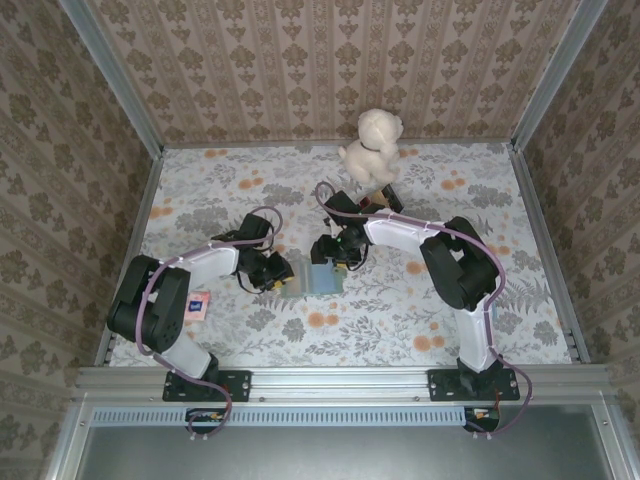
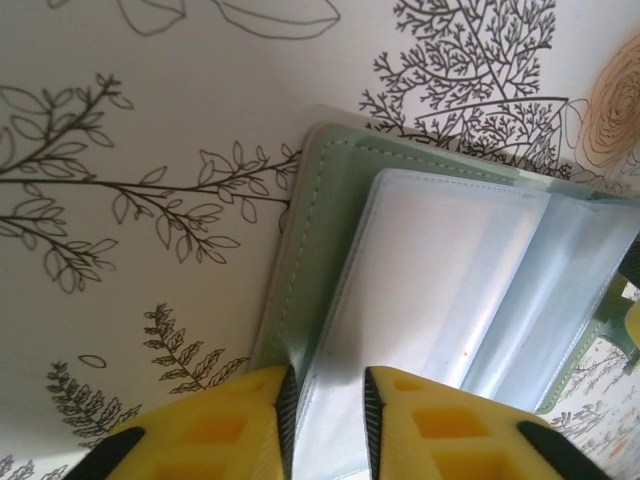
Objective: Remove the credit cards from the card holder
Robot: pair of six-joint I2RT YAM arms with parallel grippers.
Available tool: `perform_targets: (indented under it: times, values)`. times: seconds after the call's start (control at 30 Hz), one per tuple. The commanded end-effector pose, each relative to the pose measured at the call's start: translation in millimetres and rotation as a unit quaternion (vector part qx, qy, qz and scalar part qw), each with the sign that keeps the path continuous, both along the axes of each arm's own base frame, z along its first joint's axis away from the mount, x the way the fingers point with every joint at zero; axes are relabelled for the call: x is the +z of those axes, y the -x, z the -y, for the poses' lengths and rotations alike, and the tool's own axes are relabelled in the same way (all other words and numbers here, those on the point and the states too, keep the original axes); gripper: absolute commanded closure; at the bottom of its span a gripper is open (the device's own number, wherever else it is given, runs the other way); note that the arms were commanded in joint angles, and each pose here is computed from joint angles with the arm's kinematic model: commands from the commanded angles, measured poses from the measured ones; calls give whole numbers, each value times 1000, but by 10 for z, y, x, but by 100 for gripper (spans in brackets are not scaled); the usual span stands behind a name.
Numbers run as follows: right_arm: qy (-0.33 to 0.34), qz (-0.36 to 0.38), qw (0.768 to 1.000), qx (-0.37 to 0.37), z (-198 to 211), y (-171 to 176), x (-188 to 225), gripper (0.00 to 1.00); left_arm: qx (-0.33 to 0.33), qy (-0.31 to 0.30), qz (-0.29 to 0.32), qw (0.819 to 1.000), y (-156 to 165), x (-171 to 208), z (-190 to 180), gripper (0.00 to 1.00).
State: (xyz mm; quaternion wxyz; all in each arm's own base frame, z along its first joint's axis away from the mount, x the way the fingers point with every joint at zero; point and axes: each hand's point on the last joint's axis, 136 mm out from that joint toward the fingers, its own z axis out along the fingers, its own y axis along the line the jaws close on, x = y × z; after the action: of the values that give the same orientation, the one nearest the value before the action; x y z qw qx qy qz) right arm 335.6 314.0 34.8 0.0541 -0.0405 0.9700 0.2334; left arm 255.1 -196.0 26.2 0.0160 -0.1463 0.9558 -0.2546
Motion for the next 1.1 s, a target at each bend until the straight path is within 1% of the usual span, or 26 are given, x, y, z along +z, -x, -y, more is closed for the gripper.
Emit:
perform_targets:
  times: [0.0, 0.07, 0.2, 0.27, 0.47, 0.57, 0.8, 0.97, 1.07]
  values:
    - [-3, -18, 1000, -3, -19, 19, -14, 39, -5, 19, 6, 1000, -59, 73, 94, 81]
    - [-3, -18, 1000, -3, -21, 17, -14, 40, -7, 26, 8, 1000, -66, 91, 118, 85]
    - [-4, -20, 1000, -3, -23, 21, -20, 39, -11, 40, 17, 999, -88, 164, 160, 89]
    - [-5, -22, 1000, -3, -23, 31, -26, 40, -30, 47, 24, 998, -36, 209, 257, 91]
    - [-7, -28, 1000, -3, -36, 42, -63, 40, -47, 69, 51, 995, -66, 384, 342, 99]
    - [-7, -33, 999, -4, -36, 55, -82, 40, -51, 65, 57, 995, -59, 431, 331, 100]
    - [-17, -14, 1000, -7, -43, 9, 86, 40, -69, 12, 64, 996, -10, 470, 157, 100]
    - [-32, -2, 999, -5, -78, -3, 238, 40, -86, -48, 65, 993, 34, 450, -42, 100]
    - [-37, 7, 999, -8, -69, -6, 318, 40, -91, -67, 69, 991, 37, 482, -106, 100]
